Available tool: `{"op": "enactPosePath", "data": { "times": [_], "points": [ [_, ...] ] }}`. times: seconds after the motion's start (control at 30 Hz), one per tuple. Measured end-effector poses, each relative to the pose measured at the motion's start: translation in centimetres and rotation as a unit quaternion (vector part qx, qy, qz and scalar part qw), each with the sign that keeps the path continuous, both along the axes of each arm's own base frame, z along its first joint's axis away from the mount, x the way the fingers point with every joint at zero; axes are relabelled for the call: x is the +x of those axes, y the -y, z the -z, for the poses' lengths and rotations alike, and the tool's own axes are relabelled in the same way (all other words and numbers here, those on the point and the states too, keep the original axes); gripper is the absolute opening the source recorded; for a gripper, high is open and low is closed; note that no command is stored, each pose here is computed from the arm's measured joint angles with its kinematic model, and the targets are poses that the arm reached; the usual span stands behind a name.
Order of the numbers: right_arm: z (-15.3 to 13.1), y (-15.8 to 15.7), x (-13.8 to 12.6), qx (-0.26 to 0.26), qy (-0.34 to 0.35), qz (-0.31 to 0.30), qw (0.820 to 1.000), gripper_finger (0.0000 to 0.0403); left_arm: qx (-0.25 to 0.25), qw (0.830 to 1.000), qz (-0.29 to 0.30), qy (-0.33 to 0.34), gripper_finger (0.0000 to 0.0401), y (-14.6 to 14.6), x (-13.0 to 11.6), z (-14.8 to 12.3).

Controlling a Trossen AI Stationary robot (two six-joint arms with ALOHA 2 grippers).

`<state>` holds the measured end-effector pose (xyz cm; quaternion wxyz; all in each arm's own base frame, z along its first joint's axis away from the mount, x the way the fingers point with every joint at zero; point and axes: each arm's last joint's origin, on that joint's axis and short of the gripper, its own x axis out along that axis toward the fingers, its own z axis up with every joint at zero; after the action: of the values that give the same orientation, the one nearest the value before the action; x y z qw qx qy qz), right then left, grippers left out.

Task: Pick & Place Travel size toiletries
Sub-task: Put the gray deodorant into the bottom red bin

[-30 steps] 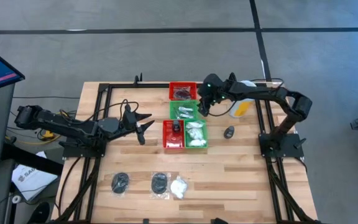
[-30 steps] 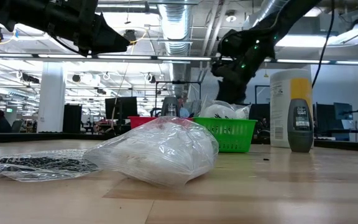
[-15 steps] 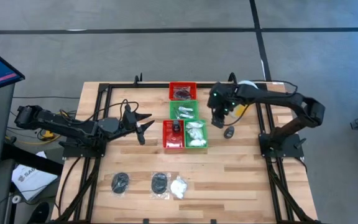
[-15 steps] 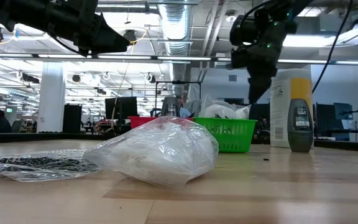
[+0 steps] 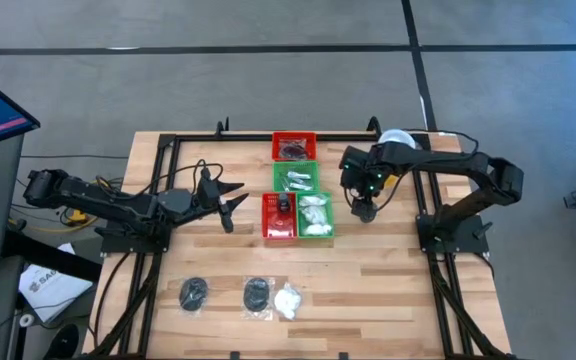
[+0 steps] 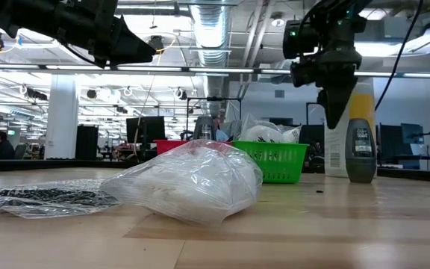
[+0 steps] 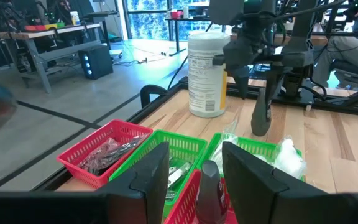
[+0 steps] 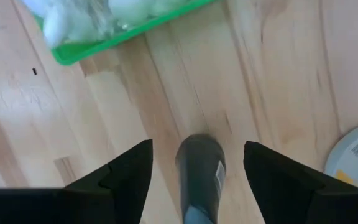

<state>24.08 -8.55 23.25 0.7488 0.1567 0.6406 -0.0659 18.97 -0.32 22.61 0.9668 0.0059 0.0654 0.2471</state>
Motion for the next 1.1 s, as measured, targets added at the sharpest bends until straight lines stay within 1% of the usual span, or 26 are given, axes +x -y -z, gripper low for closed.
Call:
{"op": "enactPosePath", "data": {
  "times": [0.33, 0.57, 1.1],
  "points": [
    [1.3, -0.2, -0.7, 0.01, -0.028, 0.004, 1.0, 0.024, 0.0, 1.0, 0.0, 0.0, 0.014, 0.0, 0.0, 0.0],
    [2.7, -0.5, -1.6, 0.019, -0.055, 0.004, 0.998, 0.024, 0.0, 1.0, 0.0, 0.0, 0.014, 0.0, 0.0, 0.0],
    [2.8, -0.7, -1.3, 0.015, -0.045, -0.001, 0.999, 0.024, 0.0, 1.0, 0.0, 0.0, 0.014, 0.0, 0.0, 0.0]
  ]
}}
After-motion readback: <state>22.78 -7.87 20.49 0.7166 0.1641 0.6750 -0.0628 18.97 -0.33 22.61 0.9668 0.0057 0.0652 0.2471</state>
